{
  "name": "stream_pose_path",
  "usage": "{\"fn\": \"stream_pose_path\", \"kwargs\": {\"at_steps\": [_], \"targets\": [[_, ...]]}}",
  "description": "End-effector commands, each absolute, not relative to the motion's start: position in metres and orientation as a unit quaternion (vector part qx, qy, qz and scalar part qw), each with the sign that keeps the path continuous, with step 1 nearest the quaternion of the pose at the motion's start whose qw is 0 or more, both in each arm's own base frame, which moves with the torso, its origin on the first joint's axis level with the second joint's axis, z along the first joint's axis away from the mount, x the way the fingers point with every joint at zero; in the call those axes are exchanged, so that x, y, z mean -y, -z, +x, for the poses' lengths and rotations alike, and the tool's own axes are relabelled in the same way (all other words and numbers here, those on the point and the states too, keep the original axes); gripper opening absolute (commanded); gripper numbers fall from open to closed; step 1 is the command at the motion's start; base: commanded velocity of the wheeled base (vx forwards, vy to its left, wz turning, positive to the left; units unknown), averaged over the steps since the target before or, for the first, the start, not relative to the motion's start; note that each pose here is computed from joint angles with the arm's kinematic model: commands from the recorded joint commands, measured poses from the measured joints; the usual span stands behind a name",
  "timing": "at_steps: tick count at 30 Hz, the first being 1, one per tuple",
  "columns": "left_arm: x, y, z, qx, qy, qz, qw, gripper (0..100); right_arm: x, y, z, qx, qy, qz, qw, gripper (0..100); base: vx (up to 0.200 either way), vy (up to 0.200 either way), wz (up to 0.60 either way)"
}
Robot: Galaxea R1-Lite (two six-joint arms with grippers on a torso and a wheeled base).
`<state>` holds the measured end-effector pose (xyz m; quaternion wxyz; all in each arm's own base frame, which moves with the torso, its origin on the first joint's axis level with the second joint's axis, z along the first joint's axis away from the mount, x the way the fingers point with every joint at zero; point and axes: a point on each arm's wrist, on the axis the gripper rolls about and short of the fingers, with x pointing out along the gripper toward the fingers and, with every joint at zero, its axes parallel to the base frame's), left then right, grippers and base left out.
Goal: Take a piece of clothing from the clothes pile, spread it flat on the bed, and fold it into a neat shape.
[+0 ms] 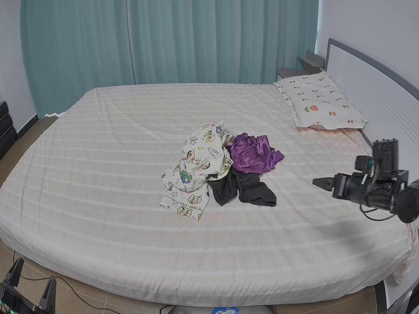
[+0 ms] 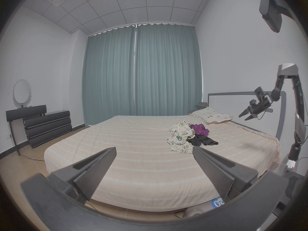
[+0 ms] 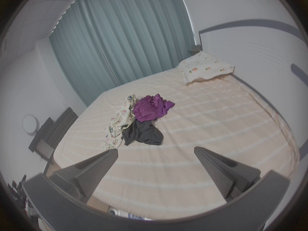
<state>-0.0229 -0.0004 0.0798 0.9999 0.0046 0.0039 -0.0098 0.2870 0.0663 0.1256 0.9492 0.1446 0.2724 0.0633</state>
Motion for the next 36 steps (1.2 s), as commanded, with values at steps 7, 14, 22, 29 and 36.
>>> {"fn": "stream_pose_path", "kwargs": {"at_steps": [7, 14, 22, 29, 36], "targets": [[0.000, -0.076, -0.023, -0.006, 0.010, 0.004, 1.000, 100, -0.137, 0.025, 0.412, -0.326, -0.028, 0.188, 0.926, 100, 0.000, 0.000, 0.00], [0.000, -0.076, -0.023, -0.006, 0.010, 0.004, 1.000, 100, -0.147, 0.041, 0.429, -0.316, -0.028, 0.189, 0.929, 100, 0.000, 0.000, 0.00], [0.000, -0.076, -0.023, -0.006, 0.010, 0.005, 1.000, 100, -0.153, 0.054, 0.450, -0.295, -0.021, 0.190, 0.936, 100, 0.000, 0.000, 0.00], [0.000, -0.076, -0.023, -0.006, 0.010, 0.005, 1.000, 100, -0.157, 0.059, 0.464, -0.291, -0.022, 0.193, 0.937, 100, 0.000, 0.000, 0.00], [0.000, -0.076, -0.023, -0.005, 0.011, 0.006, 1.000, 100, -0.157, 0.059, 0.465, -0.292, -0.021, 0.196, 0.936, 0, 0.000, 0.000, 0.00]]}}
